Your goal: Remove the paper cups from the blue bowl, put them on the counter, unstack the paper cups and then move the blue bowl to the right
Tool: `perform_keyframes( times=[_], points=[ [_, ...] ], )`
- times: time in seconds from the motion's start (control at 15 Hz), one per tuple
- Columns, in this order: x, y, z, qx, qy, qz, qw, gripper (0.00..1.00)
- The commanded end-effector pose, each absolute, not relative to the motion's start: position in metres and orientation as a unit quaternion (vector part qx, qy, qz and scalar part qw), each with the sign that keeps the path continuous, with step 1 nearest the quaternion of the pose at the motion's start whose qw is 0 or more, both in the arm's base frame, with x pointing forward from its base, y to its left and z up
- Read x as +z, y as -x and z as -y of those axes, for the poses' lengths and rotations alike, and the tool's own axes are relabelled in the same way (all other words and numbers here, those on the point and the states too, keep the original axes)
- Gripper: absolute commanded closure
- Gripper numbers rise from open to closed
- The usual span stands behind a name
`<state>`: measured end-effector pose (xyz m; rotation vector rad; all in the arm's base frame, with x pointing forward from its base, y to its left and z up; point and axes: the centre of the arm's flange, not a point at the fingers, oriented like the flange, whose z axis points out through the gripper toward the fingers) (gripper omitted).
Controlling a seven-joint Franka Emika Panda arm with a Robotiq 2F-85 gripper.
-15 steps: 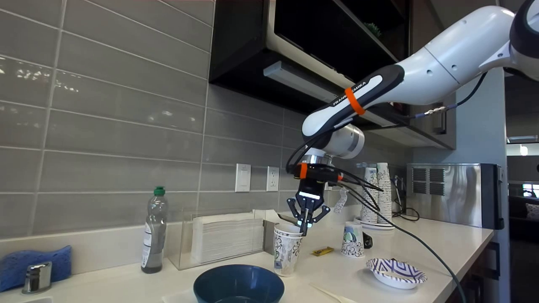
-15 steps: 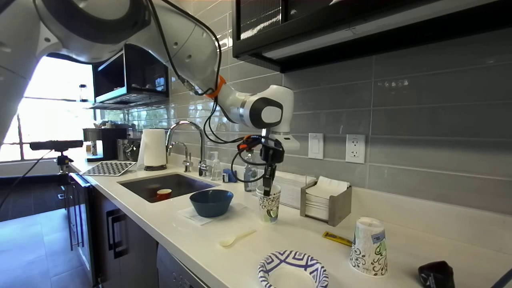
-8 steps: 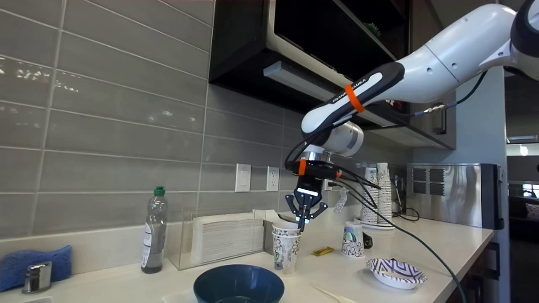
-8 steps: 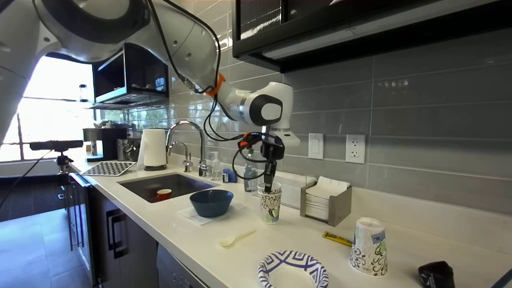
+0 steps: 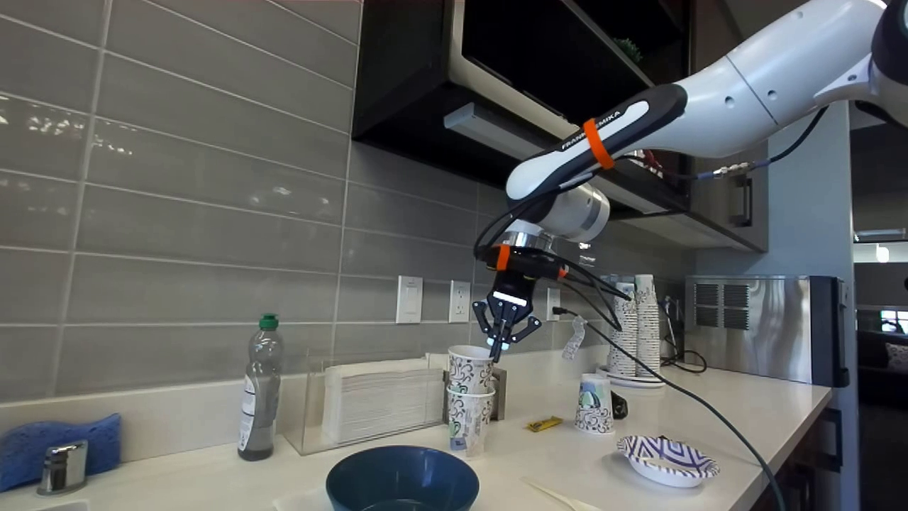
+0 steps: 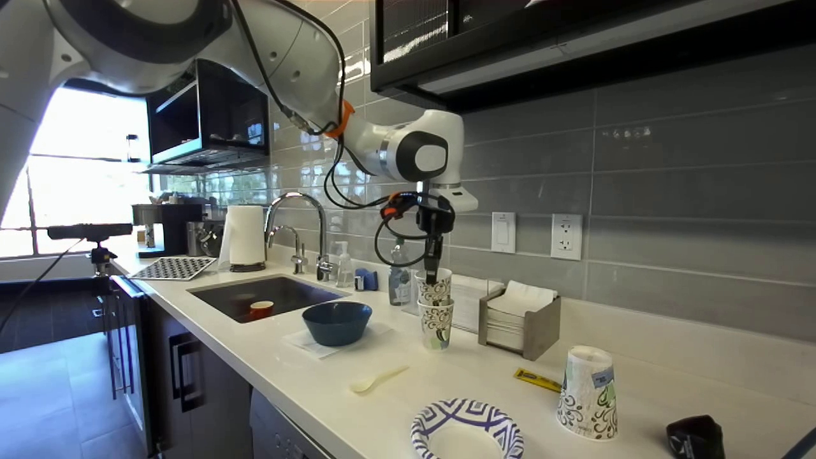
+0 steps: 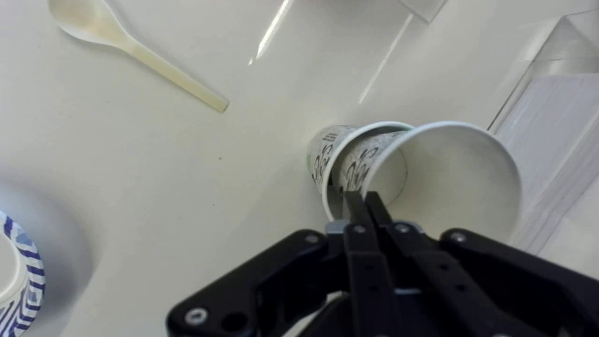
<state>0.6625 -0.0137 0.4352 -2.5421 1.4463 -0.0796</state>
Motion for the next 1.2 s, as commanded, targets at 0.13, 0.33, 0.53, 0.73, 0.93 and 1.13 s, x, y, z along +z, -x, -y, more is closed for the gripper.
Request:
perform_keyframes(
  times=[0.13,0.33,0.53,0.73,0.93,1.13],
  points=[
    [0.488,-0.662,-0.009,-0.070,0.863,-0.485,0.123,0.99],
    [0.514,-0.655,-0.008,-0.092,0.858,-0.488,0.131,0.99],
    [0.536,-0.645,0.000,-0.110,0.848,-0.501,0.134,0.99],
    [0.550,-0.633,0.013,-0.119,0.831,-0.528,0.130,0.99],
    [0.550,-0.620,0.034,-0.110,0.807,-0.566,0.126,0.99],
    [0.539,-0.607,0.058,-0.087,0.786,-0.599,0.124,0.99]
  ],
)
